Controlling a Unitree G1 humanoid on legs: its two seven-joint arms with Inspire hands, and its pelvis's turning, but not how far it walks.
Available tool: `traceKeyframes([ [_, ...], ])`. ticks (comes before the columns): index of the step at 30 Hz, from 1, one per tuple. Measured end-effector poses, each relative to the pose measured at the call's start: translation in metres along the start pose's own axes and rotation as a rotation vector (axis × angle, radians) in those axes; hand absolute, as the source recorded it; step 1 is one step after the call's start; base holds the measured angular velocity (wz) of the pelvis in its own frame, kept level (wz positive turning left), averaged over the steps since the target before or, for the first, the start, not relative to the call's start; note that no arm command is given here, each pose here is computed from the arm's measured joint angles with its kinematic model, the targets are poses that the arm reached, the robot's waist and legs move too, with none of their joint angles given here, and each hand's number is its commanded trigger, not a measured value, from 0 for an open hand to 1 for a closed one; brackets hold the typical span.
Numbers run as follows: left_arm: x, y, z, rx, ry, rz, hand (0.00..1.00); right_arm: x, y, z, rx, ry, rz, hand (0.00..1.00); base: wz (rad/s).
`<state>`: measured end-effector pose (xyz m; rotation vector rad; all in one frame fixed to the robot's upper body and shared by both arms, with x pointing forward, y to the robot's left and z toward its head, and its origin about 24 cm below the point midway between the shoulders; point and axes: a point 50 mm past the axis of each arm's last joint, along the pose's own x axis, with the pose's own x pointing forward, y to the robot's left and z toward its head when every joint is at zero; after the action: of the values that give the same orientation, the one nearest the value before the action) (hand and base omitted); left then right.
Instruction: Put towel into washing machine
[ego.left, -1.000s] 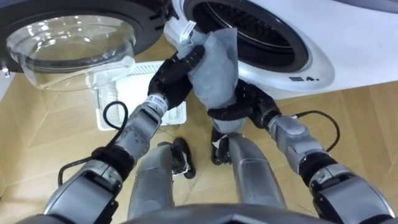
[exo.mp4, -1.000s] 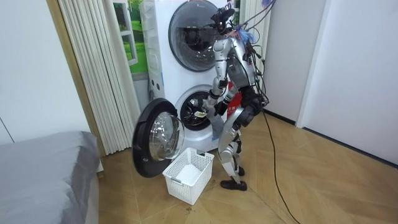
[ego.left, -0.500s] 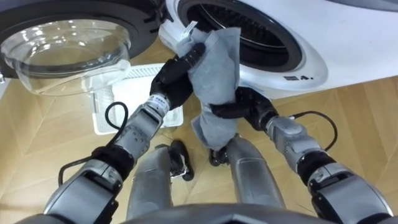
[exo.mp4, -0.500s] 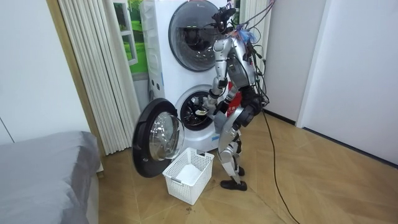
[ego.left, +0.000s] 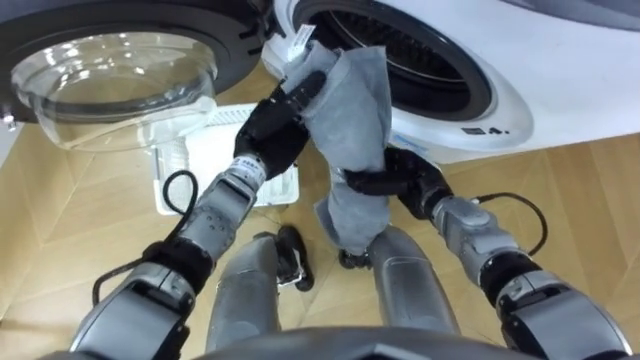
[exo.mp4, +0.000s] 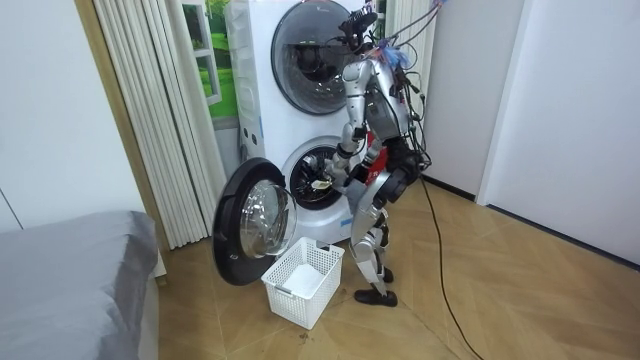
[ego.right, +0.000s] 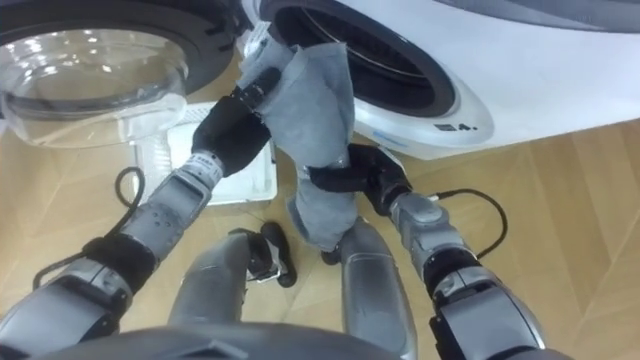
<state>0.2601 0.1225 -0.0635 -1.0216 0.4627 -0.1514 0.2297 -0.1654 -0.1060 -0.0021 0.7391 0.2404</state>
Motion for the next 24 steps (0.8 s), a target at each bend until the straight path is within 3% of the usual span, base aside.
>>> traceKeyframes([
  [7,-0.021,0.042,0.002,0.234,0.048,0.292,0.00,-0.005,-0.019,-0.013,0.110,0.061,-0.119,1.00,0.04],
  [12,-0.034,0.062,-0.008,0.388,0.139,0.423,0.00,-0.011,-0.036,-0.016,0.191,0.075,-0.176,1.00,0.05],
  [18,-0.039,0.067,-0.015,0.486,0.189,0.460,0.00,-0.011,-0.043,-0.014,0.264,0.088,-0.206,1.00,0.05],
  [24,-0.038,0.065,-0.022,0.483,0.203,0.468,0.00,-0.013,-0.053,-0.011,0.358,0.073,-0.228,1.00,0.06],
])
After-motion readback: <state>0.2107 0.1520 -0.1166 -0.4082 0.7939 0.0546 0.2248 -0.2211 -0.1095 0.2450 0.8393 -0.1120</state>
